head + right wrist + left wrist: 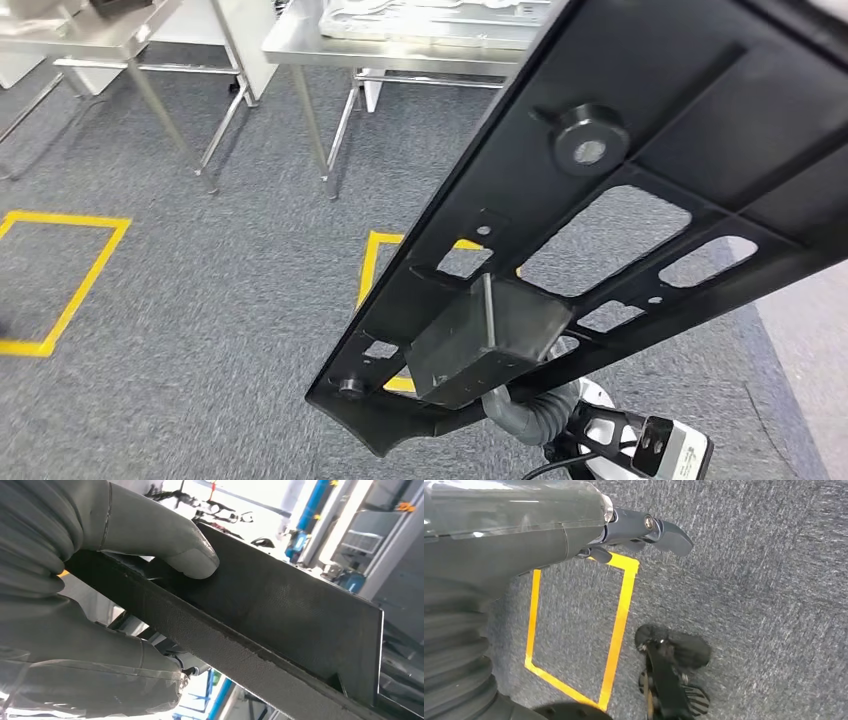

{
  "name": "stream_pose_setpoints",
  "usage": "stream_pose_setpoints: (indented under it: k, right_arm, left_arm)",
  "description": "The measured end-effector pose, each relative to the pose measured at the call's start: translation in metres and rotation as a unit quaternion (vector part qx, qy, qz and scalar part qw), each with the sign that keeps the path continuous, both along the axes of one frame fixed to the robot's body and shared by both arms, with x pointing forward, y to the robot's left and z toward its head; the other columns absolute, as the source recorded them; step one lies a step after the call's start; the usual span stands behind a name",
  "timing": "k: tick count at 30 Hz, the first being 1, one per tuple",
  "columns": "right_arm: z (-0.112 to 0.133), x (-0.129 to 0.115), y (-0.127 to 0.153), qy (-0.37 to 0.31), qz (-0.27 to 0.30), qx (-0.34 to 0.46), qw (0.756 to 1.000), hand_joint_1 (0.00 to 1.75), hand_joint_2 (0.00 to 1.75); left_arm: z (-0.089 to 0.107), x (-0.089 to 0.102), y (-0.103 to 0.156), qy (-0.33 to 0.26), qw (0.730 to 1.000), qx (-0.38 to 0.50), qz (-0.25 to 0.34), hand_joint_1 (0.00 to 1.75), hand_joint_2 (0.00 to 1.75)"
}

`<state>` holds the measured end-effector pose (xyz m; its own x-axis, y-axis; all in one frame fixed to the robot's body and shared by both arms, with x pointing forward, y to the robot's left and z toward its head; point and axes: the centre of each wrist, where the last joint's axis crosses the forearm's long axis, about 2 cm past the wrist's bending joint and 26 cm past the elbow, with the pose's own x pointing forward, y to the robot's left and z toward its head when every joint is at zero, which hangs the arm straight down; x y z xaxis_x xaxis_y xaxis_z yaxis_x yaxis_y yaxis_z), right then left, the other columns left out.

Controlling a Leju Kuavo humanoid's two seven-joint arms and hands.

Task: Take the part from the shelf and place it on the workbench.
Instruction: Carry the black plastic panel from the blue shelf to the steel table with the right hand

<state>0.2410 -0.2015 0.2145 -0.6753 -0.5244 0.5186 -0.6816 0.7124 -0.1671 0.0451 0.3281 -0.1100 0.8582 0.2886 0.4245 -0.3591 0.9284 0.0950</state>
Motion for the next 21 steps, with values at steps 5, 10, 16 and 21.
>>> stream_pose_setpoints:
  k: [5,10,16,21]
  right_arm:
    - [-0.0011,-0.0015,0.0000,-0.001,-0.001,-0.001,1.000,1.75,1.75]
    - [0.0012,-0.0027,-0.0003,-0.006,-0.001,0.000,1.000,1.75,1.75]
    - [0.0030,-0.0034,-0.0026,-0.011,-0.005,0.002,1.000,1.75,1.75]
    - [0.0028,-0.0030,-0.0050,-0.011,-0.011,0.003,1.000,1.75,1.75]
  left_arm:
    - [-0.0003,-0.0030,0.0011,0.002,1.000,-0.001,-0.001,0.00,1.75]
    - [0.0000,-0.0008,0.0018,-0.001,1.000,-0.003,-0.003,0.00,1.75]
    - [0.0001,0.0000,0.0022,-0.003,1.000,-0.005,-0.004,0.00,1.75]
    - [0.0002,-0.0001,0.0028,-0.004,1.000,-0.005,-0.006,0.00,1.75]
